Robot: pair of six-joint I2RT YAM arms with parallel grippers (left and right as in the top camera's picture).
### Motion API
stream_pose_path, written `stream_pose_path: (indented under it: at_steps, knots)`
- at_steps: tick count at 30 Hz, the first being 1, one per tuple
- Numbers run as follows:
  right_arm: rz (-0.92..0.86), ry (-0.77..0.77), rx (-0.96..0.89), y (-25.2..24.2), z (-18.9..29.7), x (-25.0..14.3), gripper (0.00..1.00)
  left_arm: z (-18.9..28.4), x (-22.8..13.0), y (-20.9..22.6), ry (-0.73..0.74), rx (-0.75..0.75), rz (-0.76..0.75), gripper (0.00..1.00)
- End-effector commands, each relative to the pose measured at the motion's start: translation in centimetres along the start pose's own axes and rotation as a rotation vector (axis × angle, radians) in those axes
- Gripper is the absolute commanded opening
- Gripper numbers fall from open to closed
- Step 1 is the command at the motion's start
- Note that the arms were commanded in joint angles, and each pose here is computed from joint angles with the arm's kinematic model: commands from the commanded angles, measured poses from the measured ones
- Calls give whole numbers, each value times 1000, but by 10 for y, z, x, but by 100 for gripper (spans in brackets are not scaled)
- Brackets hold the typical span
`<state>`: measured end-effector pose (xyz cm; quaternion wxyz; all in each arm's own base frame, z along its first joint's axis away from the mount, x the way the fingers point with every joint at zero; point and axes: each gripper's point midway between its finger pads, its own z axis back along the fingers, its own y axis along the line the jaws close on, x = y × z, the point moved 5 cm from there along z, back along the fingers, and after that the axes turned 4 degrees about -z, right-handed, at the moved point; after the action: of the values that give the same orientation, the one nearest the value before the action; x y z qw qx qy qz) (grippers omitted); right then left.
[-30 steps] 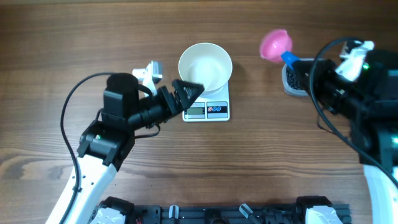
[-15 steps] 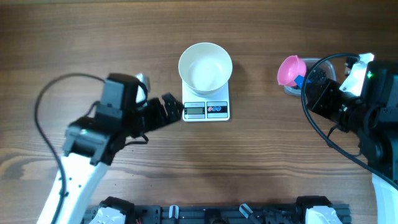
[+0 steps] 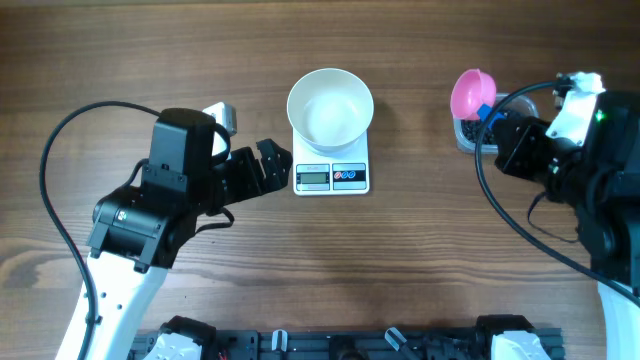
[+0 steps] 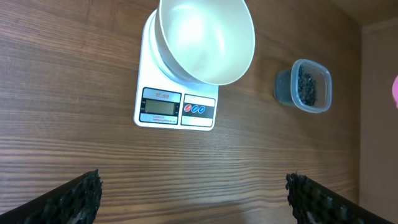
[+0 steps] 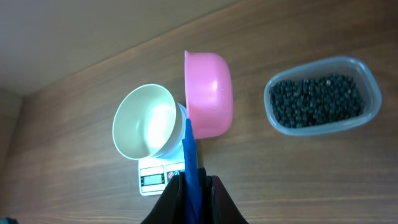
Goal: Scoop item into bowl and weigh 150g on scale
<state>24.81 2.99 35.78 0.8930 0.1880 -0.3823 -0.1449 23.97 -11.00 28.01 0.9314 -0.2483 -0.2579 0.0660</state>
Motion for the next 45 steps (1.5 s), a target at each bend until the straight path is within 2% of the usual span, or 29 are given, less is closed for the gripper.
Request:
stream_pose_path:
  at_steps: [1,4,10,13,17,23,25,28,31,34,45]
  knots:
    - [58,-42,-4,2,-4,14,4,-1,-6,5,30,36,-18,100]
    - [60,-66,-18,1,-10,21,4,-6,-7,14,44,96,-10,100]
    - [58,-85,-9,3,-14,27,4,-36,-8,22,142,155,-182,100]
    - [32,-104,-5,4,-14,31,4,-49,-9,26,173,194,-187,100]
    - [54,-202,-21,5,-11,48,4,-59,-17,22,221,194,-219,100]
    - [52,-322,-99,-1,-7,68,4,-77,-37,-7,270,136,-367,100]
    - [81,-321,-111,-2,-10,70,4,-85,-38,-10,254,176,-342,100]
    - [121,-317,-151,-7,-17,73,4,-97,-33,-5,195,279,-220,100]
    - [121,-312,-195,-13,-23,74,4,-112,-30,-10,174,262,-120,100]
    - [141,-302,-201,-14,-26,74,4,-122,-32,-17,182,236,-127,100]
    - [140,-288,-206,-15,-27,71,4,-152,-28,-6,127,359,-173,100]
